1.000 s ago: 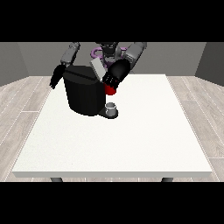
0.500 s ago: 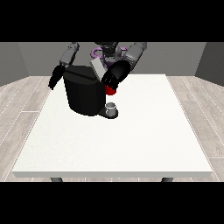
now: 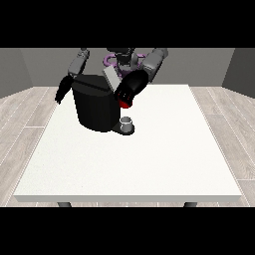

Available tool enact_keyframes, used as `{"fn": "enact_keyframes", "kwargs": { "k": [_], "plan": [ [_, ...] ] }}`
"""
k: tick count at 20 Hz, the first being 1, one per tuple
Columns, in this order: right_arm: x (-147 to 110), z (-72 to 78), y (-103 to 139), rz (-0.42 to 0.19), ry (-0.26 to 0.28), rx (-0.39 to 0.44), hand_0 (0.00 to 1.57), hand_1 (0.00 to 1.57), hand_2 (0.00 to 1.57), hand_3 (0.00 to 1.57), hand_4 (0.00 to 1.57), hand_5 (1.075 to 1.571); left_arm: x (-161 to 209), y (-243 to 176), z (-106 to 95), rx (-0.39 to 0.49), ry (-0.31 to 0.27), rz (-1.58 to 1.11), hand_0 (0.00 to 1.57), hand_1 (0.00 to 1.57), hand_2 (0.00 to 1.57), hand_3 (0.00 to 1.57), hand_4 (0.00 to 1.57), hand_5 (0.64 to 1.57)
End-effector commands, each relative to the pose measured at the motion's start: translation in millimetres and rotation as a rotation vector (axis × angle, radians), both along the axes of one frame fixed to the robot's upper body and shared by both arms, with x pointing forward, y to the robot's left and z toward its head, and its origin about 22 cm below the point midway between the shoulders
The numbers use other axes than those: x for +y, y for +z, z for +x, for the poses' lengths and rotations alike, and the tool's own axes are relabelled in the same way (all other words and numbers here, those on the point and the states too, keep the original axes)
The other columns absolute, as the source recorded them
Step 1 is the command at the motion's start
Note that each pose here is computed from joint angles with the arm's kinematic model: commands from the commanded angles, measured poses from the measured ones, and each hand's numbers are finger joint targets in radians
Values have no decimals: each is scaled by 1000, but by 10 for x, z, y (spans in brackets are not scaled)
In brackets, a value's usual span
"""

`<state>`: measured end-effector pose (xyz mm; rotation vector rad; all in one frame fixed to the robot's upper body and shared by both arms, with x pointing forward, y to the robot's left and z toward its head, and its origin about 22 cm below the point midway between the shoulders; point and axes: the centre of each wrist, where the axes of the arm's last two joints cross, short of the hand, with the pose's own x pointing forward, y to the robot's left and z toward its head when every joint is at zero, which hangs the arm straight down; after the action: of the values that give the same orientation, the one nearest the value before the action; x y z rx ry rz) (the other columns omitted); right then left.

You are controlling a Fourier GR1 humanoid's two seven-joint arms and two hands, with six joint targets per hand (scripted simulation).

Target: Insert the coffee pod into the coffee machine and close the lid

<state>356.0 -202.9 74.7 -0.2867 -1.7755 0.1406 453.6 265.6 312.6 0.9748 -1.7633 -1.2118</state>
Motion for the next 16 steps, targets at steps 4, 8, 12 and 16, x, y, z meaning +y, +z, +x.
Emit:
{"fn": "enact_keyframes", "kwargs": {
  "k": [4, 8, 12, 16],
  "plan": [
    [18, 18, 4, -27, -19, 18, 0, 0, 0, 0, 152, 1571, 24, -28, 21, -1, 41, 1, 0, 0, 587, 459, 0, 1571],
    [63, 36, 63, -4, -14, 30, 0, 0, 0, 0, 171, 1571, -34, -104, 38, -19, 39, 13, 0, 0, 525, 452, 0, 1571],
    [-88, -126, -344, -6, -13, 102, 0, 0, 0, 0, 144, 1571, 56, -208, 46, 89, 53, 11, 0, 0, 332, 226, 0, 1571],
    [-201, -95, -415, 38, -61, 156, 0, 0, 0, 0, 0, 1571, -100, -473, 74, 143, 16, -20, 0, 0, 0, 60, 0, 1571]
  ]
}}
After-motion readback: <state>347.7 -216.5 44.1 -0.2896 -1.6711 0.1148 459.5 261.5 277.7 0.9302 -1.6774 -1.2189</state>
